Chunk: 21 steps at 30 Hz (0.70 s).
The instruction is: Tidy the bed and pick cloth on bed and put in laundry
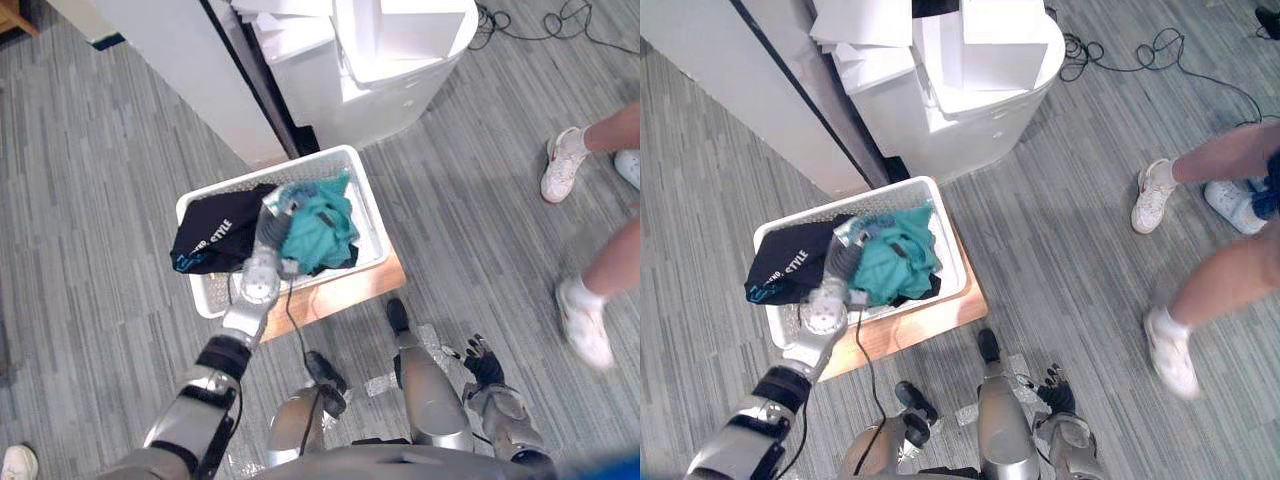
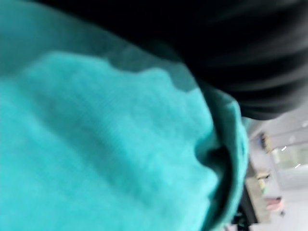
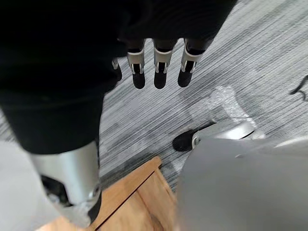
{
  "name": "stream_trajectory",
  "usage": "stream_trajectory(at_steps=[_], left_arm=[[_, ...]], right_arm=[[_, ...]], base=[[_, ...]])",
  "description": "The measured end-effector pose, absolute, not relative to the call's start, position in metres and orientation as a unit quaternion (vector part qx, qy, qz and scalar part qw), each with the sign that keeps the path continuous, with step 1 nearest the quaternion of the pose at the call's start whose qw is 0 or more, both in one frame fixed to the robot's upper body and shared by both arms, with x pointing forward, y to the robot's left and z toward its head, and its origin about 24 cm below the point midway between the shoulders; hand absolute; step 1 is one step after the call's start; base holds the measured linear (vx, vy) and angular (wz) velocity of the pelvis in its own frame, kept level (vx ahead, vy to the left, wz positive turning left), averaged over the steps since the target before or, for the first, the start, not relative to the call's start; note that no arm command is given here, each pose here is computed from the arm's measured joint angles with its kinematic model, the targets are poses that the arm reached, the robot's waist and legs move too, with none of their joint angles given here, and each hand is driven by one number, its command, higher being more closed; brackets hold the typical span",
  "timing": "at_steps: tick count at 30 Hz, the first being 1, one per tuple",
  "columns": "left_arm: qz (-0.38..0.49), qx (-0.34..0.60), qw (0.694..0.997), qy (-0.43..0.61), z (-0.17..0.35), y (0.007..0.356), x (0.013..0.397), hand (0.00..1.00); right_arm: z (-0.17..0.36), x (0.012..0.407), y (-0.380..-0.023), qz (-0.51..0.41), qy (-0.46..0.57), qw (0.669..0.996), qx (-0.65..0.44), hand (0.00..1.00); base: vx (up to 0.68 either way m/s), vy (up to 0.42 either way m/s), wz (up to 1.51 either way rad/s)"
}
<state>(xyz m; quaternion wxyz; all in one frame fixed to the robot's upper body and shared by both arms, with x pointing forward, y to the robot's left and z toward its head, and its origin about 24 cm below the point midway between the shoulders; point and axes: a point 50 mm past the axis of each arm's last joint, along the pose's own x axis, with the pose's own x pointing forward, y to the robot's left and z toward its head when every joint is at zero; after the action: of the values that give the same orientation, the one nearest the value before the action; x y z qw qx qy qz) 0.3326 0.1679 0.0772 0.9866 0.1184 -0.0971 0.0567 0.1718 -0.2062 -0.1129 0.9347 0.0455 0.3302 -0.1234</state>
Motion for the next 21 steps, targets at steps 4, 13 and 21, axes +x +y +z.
stream_trajectory(at_steps=[4,13,21], left_arm=[[0.054,0.111,0.987,-0.106,0.092,0.169,0.344,0.0],[-0.006,0.096,0.995,-0.03,0.066,0.16,0.344,0.0],[-0.023,0.091,0.995,-0.026,0.06,0.155,0.341,0.0]], right_arm=[[-0.108,0.18,-0.187,-0.088,0.316,0.943,0.05,0.0],[-0.107,0.183,-0.181,-0.079,0.321,0.942,0.055,0.0],[-0.106,0.183,-0.18,-0.078,0.319,0.943,0.056,0.0]], base=[[-0.01,-0.012,0.03],[-0.01,-0.014,-0.03],[0.0,-0.003,-0.01]])
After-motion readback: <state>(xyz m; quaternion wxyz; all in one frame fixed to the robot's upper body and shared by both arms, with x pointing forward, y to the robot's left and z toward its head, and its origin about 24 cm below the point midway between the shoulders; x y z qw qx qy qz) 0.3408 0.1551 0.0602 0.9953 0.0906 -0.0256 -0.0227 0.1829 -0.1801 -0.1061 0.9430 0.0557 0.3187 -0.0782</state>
